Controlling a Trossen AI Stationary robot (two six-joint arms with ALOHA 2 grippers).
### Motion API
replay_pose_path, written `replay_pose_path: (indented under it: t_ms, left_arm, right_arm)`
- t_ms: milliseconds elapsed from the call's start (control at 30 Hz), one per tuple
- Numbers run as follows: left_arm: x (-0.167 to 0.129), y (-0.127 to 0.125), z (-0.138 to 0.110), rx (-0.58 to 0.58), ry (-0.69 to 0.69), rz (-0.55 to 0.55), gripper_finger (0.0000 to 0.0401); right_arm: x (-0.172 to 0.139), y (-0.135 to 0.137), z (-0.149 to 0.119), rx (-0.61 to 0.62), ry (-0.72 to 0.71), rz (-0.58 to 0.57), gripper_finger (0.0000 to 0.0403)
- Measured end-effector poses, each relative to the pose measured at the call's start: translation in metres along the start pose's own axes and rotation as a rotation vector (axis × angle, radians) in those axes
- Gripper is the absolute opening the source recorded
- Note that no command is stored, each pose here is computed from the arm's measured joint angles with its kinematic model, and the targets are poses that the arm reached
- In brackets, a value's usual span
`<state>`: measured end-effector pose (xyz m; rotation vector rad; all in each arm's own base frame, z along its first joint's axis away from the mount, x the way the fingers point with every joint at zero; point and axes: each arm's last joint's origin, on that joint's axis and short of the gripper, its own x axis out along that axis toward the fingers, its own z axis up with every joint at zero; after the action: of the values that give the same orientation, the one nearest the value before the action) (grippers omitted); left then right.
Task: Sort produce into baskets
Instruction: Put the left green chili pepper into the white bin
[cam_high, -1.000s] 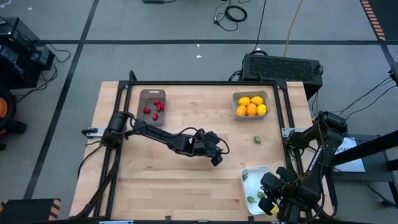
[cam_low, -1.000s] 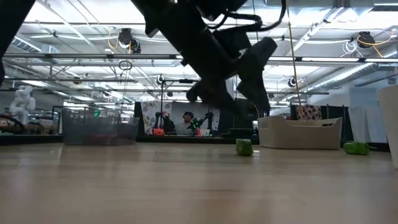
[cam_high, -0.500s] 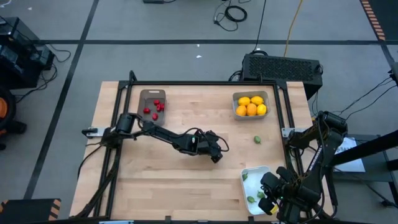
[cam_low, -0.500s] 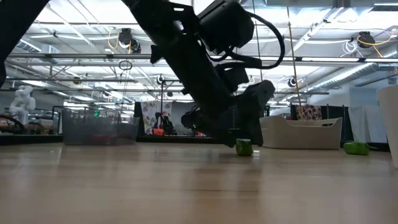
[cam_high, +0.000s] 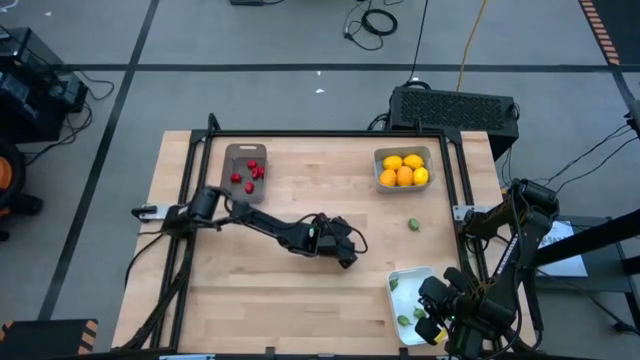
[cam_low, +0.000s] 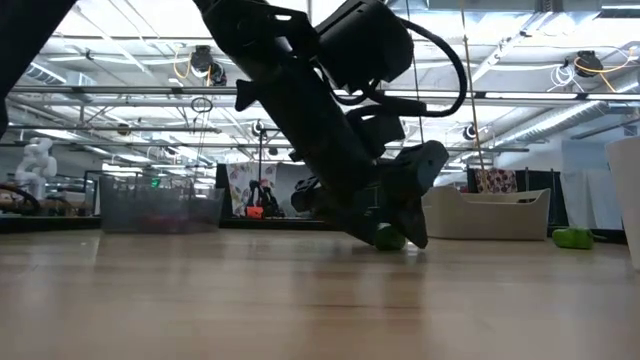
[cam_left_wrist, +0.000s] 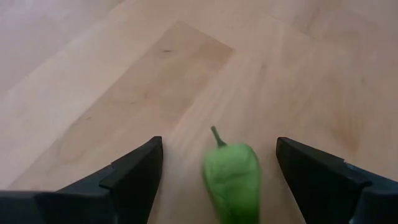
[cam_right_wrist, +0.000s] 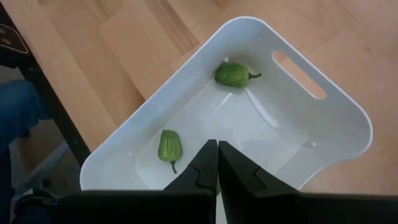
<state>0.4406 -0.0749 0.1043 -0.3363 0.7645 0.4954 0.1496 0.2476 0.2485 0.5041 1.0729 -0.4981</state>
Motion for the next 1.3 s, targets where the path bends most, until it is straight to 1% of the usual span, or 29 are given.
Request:
replay_pose_path:
  t_ms: [233,333,600,733,833,933,1300]
  left_arm:
    - [-0.008,-0.012,-0.013,0.049,0.03,-0.015,0.0317]
    - [-0.011,-0.016,-0.017,0.076,0.013,0.004,0.0317]
    - [-0.011,-0.016,-0.018,0.089,0.009,0.015,0.0317]
    - [-0.011,-0.017,-0.018,0.122,0.001,0.008,0.0317]
    - [-0.011,-0.017,-0.018,0.127,0.0,0.007,0.0314]
    - [-0.011,-0.017,-0.018,0.128,-0.001,0.006,0.0295]
    - [-0.011,-0.018,-0.018,0.137,-0.003,-0.002,0.019]
  right_arm:
    - [0.0,0.0,0.0,0.0,0.0,0.0,0.0004]
    - [0.0,0.0,0.0,0.0,-0.001,0.0,0.0004]
    - [0.0,0.0,0.0,0.026,0.0,0.001,0.0004]
    - [0.0,0.001,0.0,0.03,0.001,0.006,0.0004]
    - [0.0,0.001,0.0,0.03,0.001,0.007,0.0004]
    - [0.0,0.001,0.0,0.039,0.001,0.007,0.0004]
    - [0.0,0.002,0.0,0.061,0.006,0.017,0.0004]
